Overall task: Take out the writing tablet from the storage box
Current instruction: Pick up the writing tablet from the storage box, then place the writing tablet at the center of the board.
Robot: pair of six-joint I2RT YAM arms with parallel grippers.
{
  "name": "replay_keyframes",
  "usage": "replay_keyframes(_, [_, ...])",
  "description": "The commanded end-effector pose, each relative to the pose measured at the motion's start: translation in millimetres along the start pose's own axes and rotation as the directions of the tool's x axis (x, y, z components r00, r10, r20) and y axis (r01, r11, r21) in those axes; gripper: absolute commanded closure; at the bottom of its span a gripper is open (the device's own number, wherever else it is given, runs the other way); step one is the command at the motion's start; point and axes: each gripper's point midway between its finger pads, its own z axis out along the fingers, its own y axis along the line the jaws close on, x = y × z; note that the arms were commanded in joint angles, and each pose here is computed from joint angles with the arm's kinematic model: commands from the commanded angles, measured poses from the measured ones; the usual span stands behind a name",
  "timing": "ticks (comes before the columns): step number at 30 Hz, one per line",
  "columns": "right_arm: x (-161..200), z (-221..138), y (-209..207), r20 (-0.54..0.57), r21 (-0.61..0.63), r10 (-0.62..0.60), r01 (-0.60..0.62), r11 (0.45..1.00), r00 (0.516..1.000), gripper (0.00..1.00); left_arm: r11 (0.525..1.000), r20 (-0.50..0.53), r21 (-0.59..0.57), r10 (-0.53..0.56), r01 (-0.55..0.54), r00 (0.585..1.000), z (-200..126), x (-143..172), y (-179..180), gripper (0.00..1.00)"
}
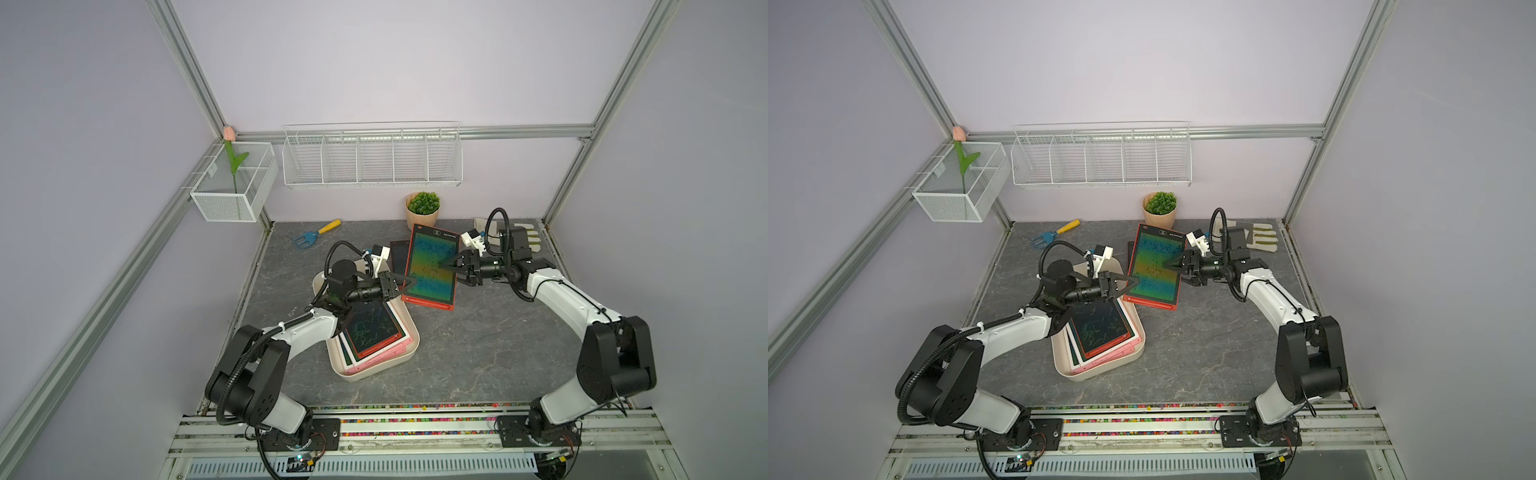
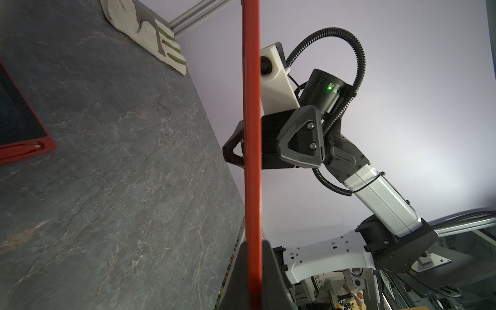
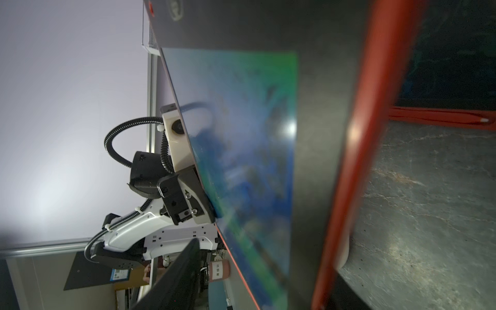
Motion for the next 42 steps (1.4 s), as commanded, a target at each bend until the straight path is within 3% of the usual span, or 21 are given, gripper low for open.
replay_keyframes(1, [-7,-14,-7,0.031,0.053,-0.007,0.005,0.999,0.999,0.32,0.998,0.006,0.047,0.035,-0.035,0.999,7,-11,-13,1.00])
replay_keyframes(8, [-19,-65,-44,0.172,0.236,0.048,-0.089,0.968,0.984,0.23,1.000,0.016,-0.031,0.000,0.000,1.000,19,-20,7,1.00])
replay_keyframes(18, [-9,-158,-91,0.395,0.452,0.027,-0.220,0.864,0.918,0.21,0.976,0.013,-0.216,-0.034,0.036,0.999,70,-28,48,1.00])
replay_keyframes(26, [8,-169,-95,0.421,0.499,-0.005,-0.227,0.836,0.907,0.21,0.954,0.035,-0.295,-0.040,0.049,0.999,113,-43,92,1.00])
replay_keyframes(42, [38,-156,-97,0.401,0.453,0.012,-0.210,0.866,0.916,0.22,0.930,0.103,-0.348,-0.092,0.122,0.990,168,-60,156,1.00])
